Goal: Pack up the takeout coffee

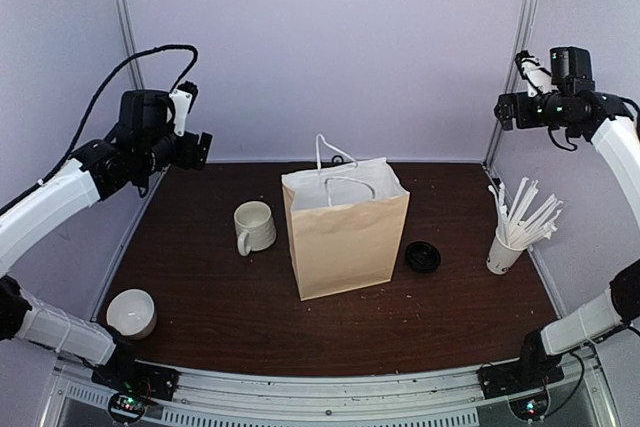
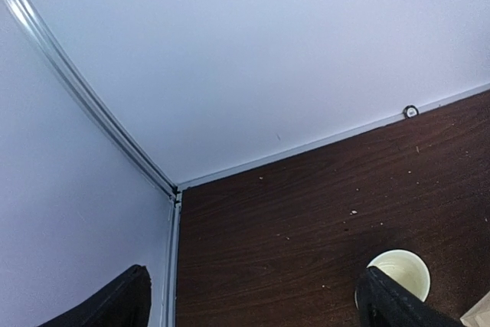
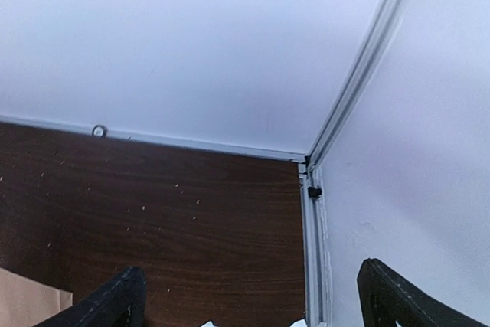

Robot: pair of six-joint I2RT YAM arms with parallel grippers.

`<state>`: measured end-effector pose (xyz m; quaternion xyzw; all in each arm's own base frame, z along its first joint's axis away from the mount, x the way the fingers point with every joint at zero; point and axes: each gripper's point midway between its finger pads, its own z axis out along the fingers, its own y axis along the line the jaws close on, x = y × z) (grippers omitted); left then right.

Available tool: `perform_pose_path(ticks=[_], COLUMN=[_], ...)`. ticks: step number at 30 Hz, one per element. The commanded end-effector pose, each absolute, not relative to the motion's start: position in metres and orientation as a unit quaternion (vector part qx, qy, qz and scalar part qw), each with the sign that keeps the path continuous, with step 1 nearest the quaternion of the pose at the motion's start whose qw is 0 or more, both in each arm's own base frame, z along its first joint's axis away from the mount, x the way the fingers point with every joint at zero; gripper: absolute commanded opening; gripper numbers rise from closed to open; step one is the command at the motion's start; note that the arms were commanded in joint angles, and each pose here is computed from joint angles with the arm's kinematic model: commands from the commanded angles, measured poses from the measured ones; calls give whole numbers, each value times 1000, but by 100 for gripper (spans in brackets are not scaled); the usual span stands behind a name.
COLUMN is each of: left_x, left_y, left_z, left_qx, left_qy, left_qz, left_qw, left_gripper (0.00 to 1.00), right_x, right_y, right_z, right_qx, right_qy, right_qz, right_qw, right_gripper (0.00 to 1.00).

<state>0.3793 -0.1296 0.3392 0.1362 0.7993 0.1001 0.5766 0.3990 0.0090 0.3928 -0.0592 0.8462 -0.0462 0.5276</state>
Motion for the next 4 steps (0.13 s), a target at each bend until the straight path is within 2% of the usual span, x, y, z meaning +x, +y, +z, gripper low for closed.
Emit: perform_pose_path(ticks=[1,4], left_x=[382,382], left_y=[-121,-123], left_z=[352,351], left_qx=[100,102], left_qy=[798,799], left_qz=[79,74], left_qw=[589,588], left_gripper=[97,98], right_x=[395,391], right_y=[-25,-29], right_z=[410,407], right_qx=[27,31], right_qy=[819,820], right_qz=[-81,-64], right_qw=[567,567], right_gripper=[99,99])
